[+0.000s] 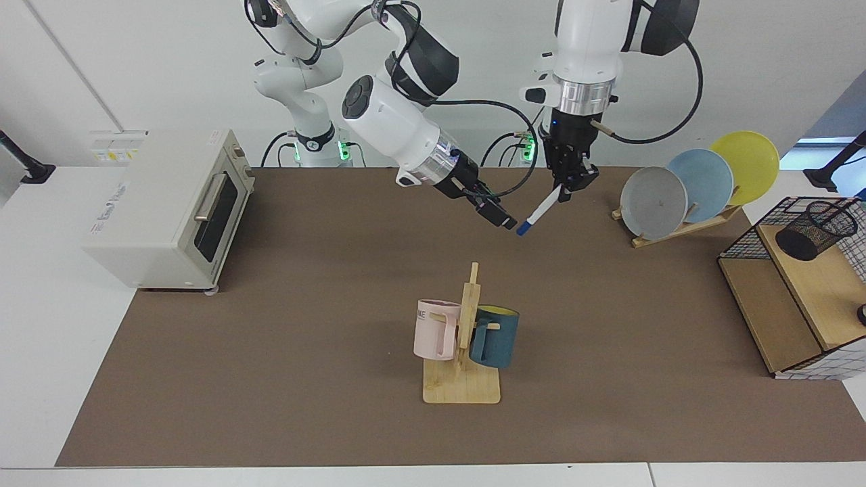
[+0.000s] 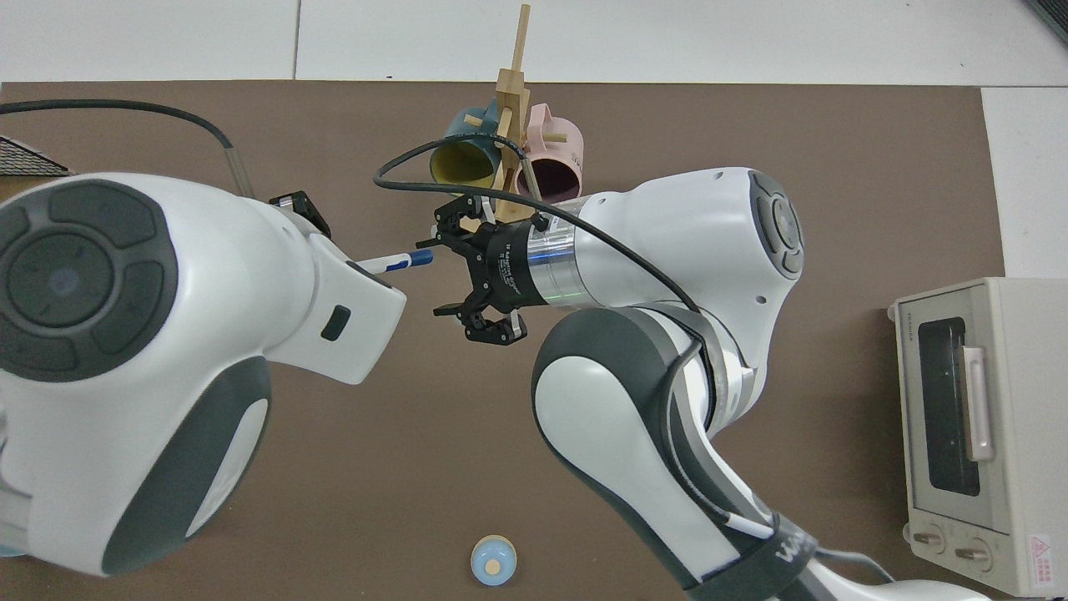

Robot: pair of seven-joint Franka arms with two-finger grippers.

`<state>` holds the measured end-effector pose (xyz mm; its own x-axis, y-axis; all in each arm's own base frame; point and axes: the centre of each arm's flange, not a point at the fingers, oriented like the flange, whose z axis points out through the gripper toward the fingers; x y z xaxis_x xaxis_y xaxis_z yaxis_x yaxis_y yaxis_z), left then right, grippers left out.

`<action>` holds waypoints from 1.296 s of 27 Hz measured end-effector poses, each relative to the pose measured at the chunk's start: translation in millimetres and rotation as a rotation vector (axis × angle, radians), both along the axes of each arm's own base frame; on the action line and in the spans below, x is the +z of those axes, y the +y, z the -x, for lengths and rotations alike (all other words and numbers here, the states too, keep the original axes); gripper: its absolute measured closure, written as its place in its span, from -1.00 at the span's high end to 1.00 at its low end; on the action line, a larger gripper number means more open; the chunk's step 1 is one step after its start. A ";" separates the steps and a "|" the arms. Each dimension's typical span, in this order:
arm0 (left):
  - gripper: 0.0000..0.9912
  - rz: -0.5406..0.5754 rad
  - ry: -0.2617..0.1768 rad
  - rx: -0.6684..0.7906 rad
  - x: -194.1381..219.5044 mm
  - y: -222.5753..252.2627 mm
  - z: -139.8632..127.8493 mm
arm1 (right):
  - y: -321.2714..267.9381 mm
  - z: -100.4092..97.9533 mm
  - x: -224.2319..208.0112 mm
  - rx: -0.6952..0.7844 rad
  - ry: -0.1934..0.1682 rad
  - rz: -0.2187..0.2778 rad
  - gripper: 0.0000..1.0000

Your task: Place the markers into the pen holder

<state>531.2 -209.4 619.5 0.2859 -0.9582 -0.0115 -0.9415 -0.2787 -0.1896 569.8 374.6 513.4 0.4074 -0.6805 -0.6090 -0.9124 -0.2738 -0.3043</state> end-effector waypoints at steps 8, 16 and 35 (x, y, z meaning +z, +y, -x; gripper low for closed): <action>-0.66 -0.053 0.040 0.089 -4.5 66.7 -16.5 | -17.9 28.5 -25.6 0.345 -0.070 0.246 1.00; -0.66 -0.128 0.051 0.169 -7.7 146.2 -31.3 | -60.5 40.5 -30.4 0.625 -0.098 0.486 1.00; -0.66 -0.434 0.077 0.210 -4.5 317.3 -37.7 | -210.9 8.2 17.5 1.045 -0.338 0.632 1.00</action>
<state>568.9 107.9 615.0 0.4554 -0.7818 -0.4259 -0.8891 -0.3750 -0.2623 561.5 163.6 530.9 0.9955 -0.0750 -0.0575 -0.0769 -0.9965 -0.0323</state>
